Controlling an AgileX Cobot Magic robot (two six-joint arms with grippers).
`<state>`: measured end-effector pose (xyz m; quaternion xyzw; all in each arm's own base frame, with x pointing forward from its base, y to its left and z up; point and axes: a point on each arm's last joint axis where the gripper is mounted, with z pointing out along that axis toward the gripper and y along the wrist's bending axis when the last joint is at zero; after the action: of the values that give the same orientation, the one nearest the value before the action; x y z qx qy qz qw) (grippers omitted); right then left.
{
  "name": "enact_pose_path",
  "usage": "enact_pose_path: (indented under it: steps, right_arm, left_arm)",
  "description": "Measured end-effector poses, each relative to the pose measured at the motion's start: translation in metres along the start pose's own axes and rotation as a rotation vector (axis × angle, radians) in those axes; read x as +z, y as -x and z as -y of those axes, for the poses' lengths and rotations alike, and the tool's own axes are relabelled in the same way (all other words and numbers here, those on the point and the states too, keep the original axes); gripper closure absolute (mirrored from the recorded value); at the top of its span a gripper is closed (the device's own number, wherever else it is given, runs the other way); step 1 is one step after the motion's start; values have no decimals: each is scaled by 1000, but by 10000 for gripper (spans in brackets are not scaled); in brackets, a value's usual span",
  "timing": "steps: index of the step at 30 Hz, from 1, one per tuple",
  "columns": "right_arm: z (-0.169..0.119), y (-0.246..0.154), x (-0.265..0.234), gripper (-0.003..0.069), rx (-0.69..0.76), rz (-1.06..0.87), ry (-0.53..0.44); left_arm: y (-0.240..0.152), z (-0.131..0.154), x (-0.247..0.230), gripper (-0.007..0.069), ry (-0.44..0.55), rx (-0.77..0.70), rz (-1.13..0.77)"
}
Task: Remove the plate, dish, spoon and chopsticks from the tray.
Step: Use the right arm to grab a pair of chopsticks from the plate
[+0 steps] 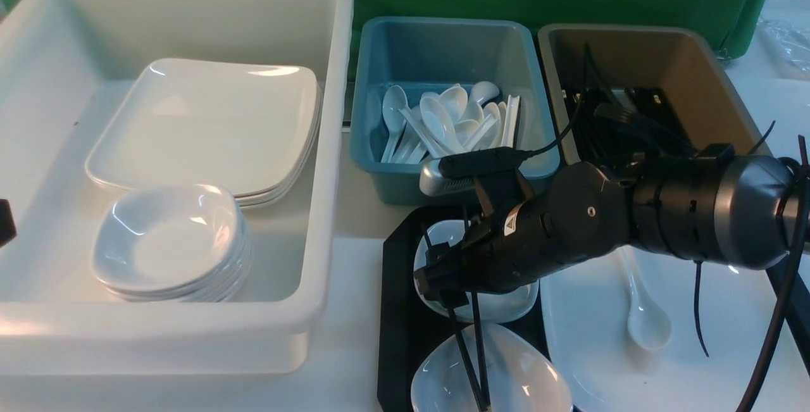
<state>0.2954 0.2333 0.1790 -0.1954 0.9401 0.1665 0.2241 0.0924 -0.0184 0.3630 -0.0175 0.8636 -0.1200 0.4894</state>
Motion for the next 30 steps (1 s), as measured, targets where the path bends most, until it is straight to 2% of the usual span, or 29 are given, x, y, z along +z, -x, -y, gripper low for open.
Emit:
enact_pose_path:
  steps: [2,3,5,7,10,17,30]
  right_arm:
    - [0,0,0,209,0,2,0]
    - [0,1,0,263,0,4,0]
    - [0,1,0,321,0,10,0]
    - [0,2,0,347,0,16,0]
    - [0,3,0,329,0,26,0]
    - [0,4,0,228,0,43,0]
    - [1,4,7,218,3,50,-5]
  left_arm:
    - [0,0,0,608,0,0,0]
    - [0,0,0,608,0,1,0]
    - [0,0,0,608,0,1,0]
    - [0,0,0,608,0,4,0]
    - [0,0,0,608,0,12,0]
    - [0,0,0,608,0,24,0]
    - [1,0,0,608,-1,25,9]
